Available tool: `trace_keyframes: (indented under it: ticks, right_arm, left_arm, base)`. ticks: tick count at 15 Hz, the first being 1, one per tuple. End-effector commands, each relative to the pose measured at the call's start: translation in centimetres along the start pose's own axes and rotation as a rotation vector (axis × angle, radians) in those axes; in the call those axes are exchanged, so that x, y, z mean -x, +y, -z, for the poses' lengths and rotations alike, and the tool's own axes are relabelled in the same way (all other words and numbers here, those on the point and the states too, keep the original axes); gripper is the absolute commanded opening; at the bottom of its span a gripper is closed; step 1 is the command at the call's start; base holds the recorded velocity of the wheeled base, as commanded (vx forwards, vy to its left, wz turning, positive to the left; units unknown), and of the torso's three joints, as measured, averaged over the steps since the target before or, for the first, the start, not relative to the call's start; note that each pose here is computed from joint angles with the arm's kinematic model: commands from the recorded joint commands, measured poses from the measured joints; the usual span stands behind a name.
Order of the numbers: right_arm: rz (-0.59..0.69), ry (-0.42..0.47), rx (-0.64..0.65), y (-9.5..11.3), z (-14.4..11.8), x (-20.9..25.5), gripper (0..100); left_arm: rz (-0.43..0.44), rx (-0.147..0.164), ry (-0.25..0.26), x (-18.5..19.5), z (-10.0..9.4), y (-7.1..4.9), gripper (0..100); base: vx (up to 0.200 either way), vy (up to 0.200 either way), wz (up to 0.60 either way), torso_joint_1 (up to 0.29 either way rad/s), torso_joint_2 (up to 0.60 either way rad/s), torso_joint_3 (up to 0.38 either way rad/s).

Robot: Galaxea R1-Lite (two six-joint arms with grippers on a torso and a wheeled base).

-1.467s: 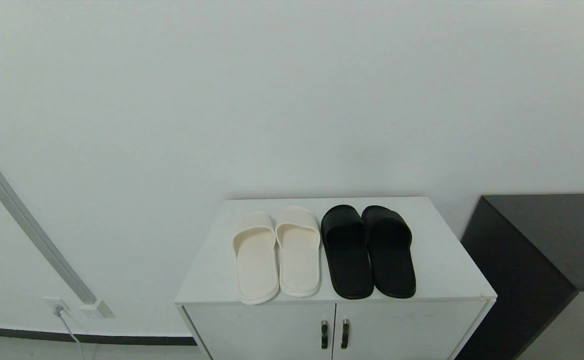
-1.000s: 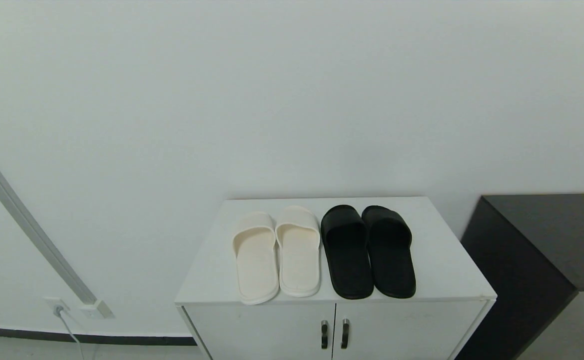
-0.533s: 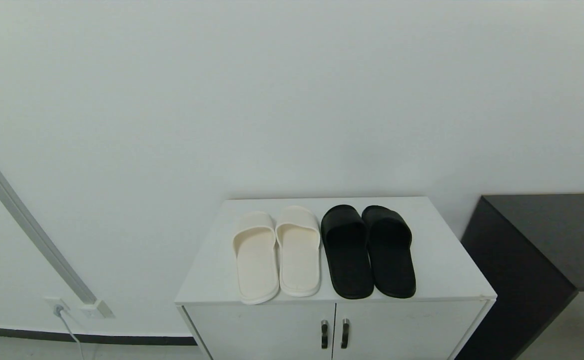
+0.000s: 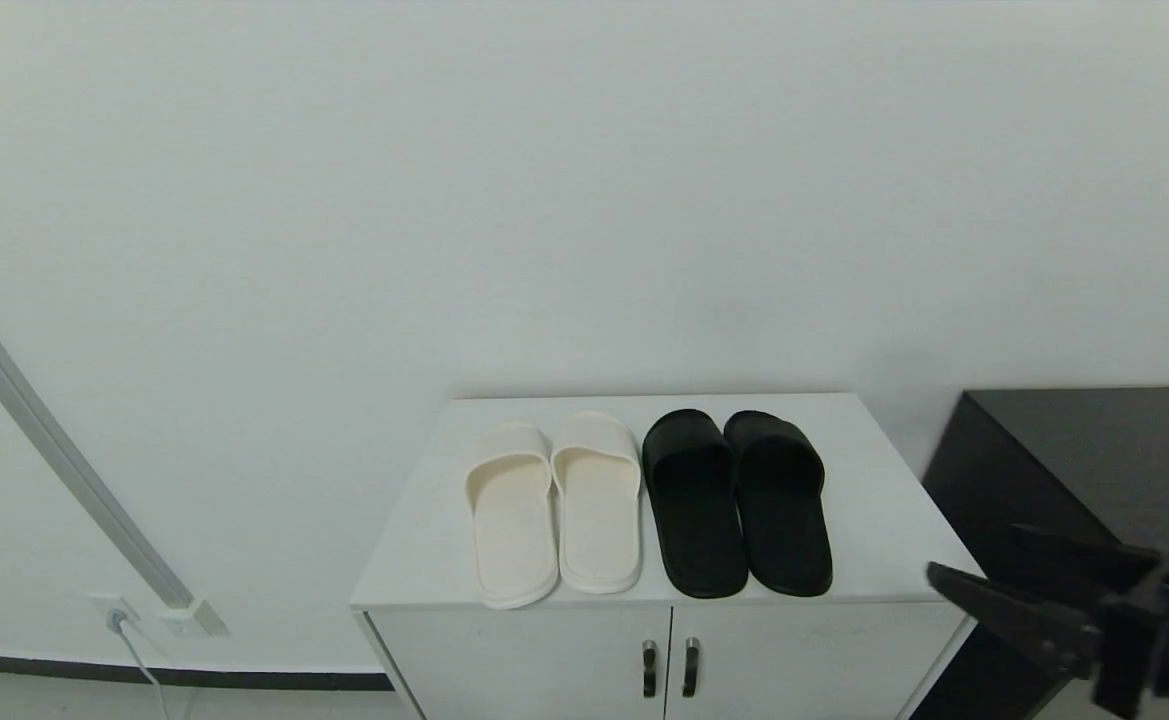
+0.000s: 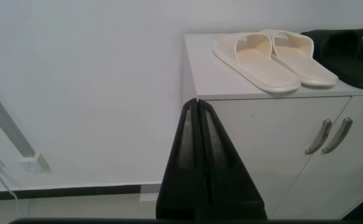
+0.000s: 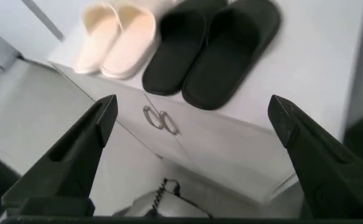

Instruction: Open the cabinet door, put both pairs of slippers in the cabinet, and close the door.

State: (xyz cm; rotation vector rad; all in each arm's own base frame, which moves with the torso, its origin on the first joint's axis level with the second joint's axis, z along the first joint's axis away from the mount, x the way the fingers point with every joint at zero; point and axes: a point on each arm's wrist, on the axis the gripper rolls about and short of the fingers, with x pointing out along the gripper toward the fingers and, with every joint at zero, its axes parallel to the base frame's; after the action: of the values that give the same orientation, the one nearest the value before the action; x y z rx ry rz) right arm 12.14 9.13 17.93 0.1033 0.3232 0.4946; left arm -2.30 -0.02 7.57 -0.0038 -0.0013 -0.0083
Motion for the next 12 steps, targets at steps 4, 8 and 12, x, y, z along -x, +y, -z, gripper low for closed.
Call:
trace_keyframes:
  ticks: [4, 8, 12]
  right_arm:
    - [0.157, 0.049, 0.011, 4.3, 2.3, -10.4, 100]
    - [0.29, -0.032, 0.002, 5.3, 3.3, -15.6, 100]
    - [0.372, -0.059, -0.004, 5.6, 3.8, -20.5, 100]
  left_arm:
    - [0.001, 0.001, 0.001, 0.0, 0.0, 0.0, 0]
    - [0.001, 0.001, 0.001, 0.0, 0.0, 0.0, 0]
    - [0.001, 0.001, 0.001, 0.0, 0.0, 0.0, 0]
  base:
    - [0.0, 0.0, 0.0, 0.0, 0.0, 0.0]
    - [0.0, 0.0, 0.0, 0.0, 0.0, 0.0]
    - [0.0, 0.0, 0.0, 0.0, 0.0, 0.0]
